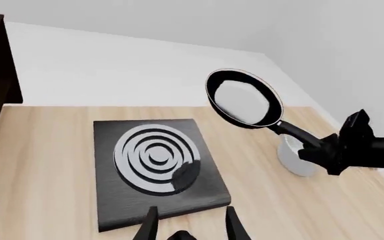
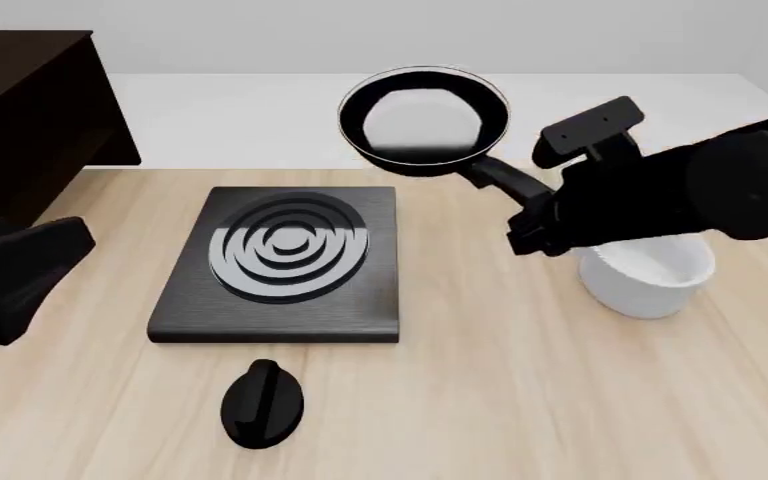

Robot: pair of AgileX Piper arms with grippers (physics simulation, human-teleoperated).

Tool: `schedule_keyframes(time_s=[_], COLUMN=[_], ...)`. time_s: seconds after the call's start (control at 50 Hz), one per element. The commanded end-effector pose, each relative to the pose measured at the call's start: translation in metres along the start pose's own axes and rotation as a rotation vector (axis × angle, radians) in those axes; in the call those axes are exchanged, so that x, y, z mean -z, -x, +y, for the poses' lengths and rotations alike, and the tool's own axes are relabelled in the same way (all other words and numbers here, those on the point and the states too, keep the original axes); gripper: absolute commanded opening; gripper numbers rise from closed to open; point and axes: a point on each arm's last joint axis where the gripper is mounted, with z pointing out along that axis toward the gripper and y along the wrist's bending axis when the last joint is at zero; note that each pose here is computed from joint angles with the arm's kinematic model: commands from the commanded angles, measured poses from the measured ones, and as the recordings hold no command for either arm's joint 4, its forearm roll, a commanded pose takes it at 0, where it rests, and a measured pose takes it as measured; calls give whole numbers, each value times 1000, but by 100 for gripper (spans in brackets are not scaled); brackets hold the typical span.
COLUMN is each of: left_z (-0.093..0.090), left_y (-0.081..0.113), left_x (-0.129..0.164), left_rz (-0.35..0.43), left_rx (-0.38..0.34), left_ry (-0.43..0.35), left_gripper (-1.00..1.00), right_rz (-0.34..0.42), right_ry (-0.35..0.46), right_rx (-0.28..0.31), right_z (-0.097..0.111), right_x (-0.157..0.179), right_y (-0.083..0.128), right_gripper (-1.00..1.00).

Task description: Put the frying pan on the cabinet shelf.

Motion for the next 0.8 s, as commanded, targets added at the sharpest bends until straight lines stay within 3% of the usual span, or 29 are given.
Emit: schedule_keyframes(time_s=[0.02, 0.38, 0.68, 0.8], left_z=[-5, -8, -14, -18], left_y=[4, 12, 11, 16], left_x=[-15, -18, -24, -28], left_rz=[1, -17, -9, -6], left_rx=[124, 189, 297, 310], left_ry=[-38, -56, -108, -127], left_gripper=[100, 100, 100, 100], right_rz=[-86, -137, -140, -140], right_ry=[45, 118, 146, 148], right_rx=[19, 36, 60, 64], right_z=[17, 48, 62, 63], right_x=[7, -8, -16, -19], right_y=[41, 70, 79, 82], right_gripper=[-100, -100, -100, -100])
